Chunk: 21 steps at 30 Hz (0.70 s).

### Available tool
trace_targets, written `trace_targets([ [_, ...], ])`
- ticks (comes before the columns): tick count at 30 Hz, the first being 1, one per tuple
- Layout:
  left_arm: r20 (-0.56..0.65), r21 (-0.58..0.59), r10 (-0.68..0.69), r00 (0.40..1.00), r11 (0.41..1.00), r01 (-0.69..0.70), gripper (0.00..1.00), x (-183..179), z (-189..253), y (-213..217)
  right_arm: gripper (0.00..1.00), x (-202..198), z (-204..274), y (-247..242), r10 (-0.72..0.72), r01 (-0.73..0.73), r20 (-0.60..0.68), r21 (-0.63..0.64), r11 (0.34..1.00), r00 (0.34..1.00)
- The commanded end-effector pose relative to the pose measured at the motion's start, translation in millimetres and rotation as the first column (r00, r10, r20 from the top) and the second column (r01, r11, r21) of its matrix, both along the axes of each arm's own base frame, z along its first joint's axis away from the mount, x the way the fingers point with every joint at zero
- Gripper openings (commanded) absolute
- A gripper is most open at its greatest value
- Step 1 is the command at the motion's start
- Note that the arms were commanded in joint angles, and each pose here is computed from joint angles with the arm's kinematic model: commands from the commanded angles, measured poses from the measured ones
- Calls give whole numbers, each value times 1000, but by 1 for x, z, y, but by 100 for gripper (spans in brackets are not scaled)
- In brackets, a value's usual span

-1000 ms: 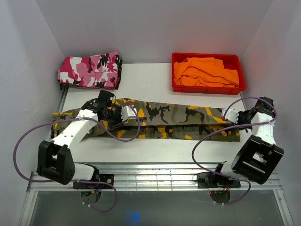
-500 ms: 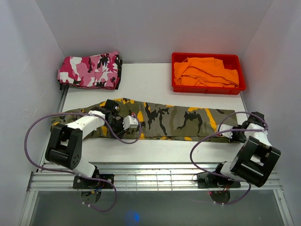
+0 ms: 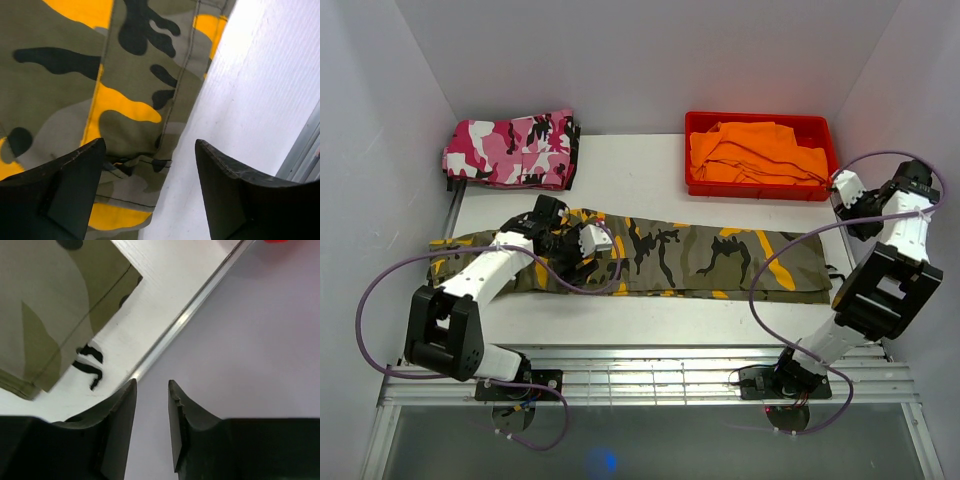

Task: Fold and stack the trousers
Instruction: Fold the trousers

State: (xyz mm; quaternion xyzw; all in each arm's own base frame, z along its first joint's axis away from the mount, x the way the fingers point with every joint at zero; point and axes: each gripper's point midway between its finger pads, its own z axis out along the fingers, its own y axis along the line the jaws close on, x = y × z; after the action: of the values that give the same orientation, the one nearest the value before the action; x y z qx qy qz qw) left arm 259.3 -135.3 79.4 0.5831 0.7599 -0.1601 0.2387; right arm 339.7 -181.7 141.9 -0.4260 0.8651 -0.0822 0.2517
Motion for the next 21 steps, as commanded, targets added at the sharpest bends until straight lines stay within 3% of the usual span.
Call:
trace_targets([
  [1,42,-88,79,996,993,-75,84,12,32,-11,36,-21,-21,28,-249,295,-200,252,922,948],
  [5,47,-101,159,986,983,-153,84,25,33,-12,34,-37,-52,34,-417,502,-315,270,822,852],
  [10,32,-99,193,981,977,-189,84,28,31,-11,37,-68,-77,39,-486,606,-409,245,757,772],
  [21,38,-99,194,980,977,-190,84,19,23,-8,43,-86,-101,36,-619,752,-450,225,619,644],
])
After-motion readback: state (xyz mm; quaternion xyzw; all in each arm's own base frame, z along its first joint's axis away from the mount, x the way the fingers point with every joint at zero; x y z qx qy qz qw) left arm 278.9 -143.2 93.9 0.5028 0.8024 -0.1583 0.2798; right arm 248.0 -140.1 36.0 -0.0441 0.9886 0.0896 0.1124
